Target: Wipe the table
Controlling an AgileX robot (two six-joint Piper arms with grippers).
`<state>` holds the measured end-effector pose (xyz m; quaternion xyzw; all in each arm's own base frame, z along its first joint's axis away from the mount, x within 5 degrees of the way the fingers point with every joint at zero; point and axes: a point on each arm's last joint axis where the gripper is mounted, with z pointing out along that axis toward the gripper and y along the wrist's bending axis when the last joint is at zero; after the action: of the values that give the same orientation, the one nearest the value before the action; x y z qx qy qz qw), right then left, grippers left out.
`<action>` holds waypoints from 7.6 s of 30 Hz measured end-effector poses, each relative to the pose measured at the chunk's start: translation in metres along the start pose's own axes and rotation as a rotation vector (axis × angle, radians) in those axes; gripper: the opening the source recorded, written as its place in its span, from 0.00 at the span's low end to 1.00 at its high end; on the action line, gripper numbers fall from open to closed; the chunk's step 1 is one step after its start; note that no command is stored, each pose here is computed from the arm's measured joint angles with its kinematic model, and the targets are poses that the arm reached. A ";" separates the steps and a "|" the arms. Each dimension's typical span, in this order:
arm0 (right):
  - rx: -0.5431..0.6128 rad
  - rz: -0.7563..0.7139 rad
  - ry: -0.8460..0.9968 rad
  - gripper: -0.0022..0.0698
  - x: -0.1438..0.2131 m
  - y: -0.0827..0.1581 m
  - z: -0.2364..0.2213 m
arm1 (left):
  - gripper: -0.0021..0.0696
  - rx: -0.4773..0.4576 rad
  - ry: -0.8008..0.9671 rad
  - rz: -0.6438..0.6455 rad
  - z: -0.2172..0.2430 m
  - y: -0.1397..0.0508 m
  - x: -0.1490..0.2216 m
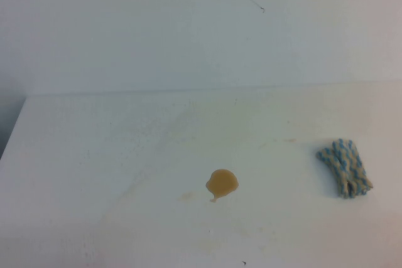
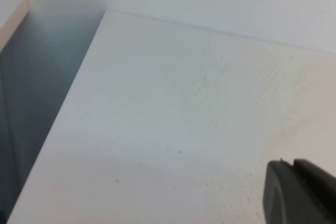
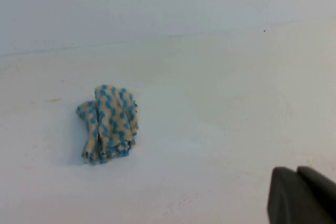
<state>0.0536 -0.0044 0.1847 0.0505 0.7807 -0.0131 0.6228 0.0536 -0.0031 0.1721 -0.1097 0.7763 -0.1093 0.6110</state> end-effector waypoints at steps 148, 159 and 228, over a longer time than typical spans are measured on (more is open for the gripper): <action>-0.259 -0.352 1.058 0.60 -0.037 0.128 0.335 | 0.03 0.002 -0.001 0.000 0.000 0.000 0.000; -0.253 -0.347 1.069 0.27 -0.028 0.129 0.341 | 0.03 0.002 -0.001 0.000 0.000 0.000 0.000; -0.655 -0.625 0.963 0.09 -0.027 0.339 0.316 | 0.03 0.002 0.000 0.000 0.000 0.000 0.000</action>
<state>0.3983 0.3048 0.1544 -0.3701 0.9135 0.0689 0.1540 0.0536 -0.0032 0.1722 -0.1090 0.7762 -0.1098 0.6112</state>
